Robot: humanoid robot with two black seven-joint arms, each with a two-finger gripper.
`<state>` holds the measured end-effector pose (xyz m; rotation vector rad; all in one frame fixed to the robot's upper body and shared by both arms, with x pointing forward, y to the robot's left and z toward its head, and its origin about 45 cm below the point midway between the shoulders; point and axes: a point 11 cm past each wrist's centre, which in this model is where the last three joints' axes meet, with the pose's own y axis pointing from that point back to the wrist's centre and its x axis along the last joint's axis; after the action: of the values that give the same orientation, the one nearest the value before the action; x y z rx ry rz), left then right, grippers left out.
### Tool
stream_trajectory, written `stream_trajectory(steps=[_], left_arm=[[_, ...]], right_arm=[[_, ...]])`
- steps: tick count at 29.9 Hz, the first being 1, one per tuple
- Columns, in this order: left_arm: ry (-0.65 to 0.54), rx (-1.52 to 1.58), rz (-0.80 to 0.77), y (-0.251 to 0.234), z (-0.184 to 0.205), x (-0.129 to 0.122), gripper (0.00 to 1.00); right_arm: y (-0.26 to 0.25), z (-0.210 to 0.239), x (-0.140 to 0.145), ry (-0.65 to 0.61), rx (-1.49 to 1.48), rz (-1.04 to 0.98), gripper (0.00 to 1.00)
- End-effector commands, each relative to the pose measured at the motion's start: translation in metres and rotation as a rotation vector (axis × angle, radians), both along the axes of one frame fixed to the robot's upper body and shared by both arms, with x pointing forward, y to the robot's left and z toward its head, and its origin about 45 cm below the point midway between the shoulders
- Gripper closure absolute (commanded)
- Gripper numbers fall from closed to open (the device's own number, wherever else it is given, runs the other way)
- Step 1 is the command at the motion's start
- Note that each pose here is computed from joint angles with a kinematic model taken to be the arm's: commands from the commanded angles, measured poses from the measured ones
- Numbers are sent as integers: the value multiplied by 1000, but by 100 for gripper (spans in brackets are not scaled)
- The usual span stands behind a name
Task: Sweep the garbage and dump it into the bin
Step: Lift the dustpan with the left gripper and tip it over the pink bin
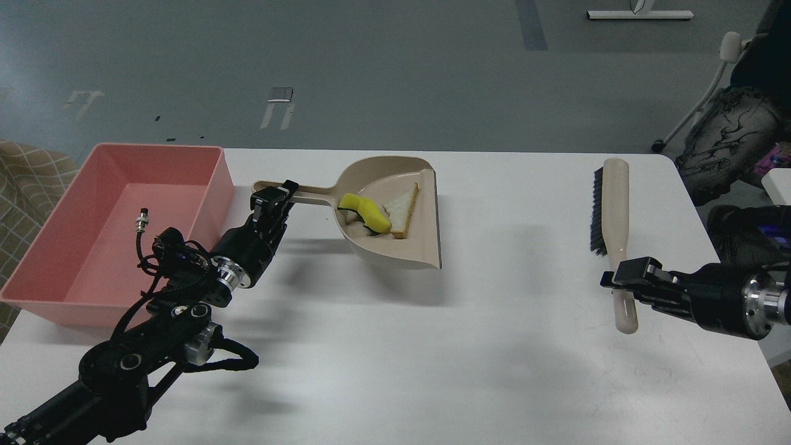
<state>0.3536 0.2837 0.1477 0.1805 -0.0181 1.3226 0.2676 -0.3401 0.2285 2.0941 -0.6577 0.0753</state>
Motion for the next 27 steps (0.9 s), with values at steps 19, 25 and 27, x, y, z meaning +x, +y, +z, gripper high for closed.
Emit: stream_trajectory(steps=[19, 25, 27], left_arm=[[-51, 106, 215, 247, 145, -33, 100], [-34, 230, 297, 298, 136, -70, 100], [-47, 300, 299, 310, 140, -77, 100]], right_arm=[[2, -11, -8, 26, 11, 3, 100], [2, -11, -8, 27, 12, 4, 100], [2, -11, -8, 27, 13, 4, 100]])
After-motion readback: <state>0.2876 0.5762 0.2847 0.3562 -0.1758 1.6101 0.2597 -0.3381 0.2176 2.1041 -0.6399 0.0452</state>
